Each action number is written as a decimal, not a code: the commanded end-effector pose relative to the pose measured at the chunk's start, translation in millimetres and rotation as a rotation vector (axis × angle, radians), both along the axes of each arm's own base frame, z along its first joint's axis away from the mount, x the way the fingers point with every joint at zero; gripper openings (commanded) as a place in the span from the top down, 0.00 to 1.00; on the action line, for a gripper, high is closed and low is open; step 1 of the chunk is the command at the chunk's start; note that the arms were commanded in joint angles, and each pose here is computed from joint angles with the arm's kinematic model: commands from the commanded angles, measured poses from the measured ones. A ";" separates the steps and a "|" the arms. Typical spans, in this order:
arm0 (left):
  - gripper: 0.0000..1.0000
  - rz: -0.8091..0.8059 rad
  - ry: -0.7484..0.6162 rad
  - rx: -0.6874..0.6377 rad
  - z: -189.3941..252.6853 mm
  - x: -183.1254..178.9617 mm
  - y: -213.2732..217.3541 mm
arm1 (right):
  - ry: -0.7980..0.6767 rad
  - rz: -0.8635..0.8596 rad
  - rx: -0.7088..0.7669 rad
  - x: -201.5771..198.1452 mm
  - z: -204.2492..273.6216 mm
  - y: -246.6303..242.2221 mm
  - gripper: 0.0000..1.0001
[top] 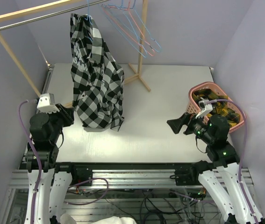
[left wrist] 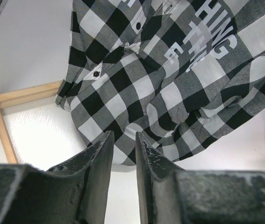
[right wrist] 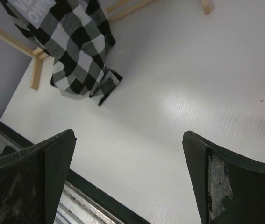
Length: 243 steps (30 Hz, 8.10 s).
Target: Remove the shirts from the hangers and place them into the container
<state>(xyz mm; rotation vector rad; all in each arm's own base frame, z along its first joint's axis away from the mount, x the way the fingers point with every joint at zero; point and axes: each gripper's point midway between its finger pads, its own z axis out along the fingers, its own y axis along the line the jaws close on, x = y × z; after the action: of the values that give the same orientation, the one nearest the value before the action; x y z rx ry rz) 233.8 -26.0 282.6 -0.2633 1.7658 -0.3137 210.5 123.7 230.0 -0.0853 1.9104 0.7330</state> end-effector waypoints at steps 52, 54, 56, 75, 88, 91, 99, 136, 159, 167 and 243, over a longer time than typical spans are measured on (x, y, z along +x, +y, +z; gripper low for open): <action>0.53 -0.093 0.110 -0.060 -26.3 13.8 -20.1 | -0.439 0.286 -0.198 163.9 239.0 246.6 0.48; 0.52 -0.093 0.108 -0.060 -25.9 13.6 -20.1 | -0.441 0.293 -0.200 162.1 237.4 251.5 0.48; 0.53 -0.092 0.108 -0.061 -25.7 13.5 -20.0 | -0.445 0.302 -0.202 160.0 236.3 256.8 0.48; 0.53 -0.093 0.109 -0.063 -25.7 12.8 -20.4 | -0.480 0.226 -0.244 168.9 223.0 284.4 1.00; 0.48 -0.109 0.078 -0.058 -21.1 12.0 -22.5 | -0.658 0.136 -0.158 151.4 280.5 271.0 1.00; 0.47 -0.121 0.061 -0.050 -18.8 12.4 -23.6 | -0.703 0.110 -0.126 142.7 290.6 264.1 1.00; 0.33 -0.135 0.038 -0.013 -12.8 10.6 -26.4 | -0.782 0.062 -0.040 124.7 315.2 242.1 1.00; 0.07 -0.229 -0.233 0.002 54.3 -6.8 -41.6 | -0.862 0.199 0.070 36.5 371.7 176.3 1.00; 0.05 -0.752 -0.501 0.063 190.7 -9.0 -117.2 | -0.590 0.560 0.157 -116.5 269.1 76.4 1.00; 0.05 -0.929 -0.531 0.034 172.7 -35.3 -136.3 | -0.595 0.541 0.170 -123.0 269.0 63.8 1.00; 0.93 -1.124 -0.385 0.067 114.1 -47.4 -160.2 | -0.557 0.537 0.171 -119.5 265.5 67.8 1.00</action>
<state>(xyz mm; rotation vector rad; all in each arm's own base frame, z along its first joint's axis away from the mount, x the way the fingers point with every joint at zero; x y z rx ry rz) 175.3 -195.0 393.4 0.8734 1.3226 -1.1582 76.0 200.4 479.9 -0.7446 1.2963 1.1563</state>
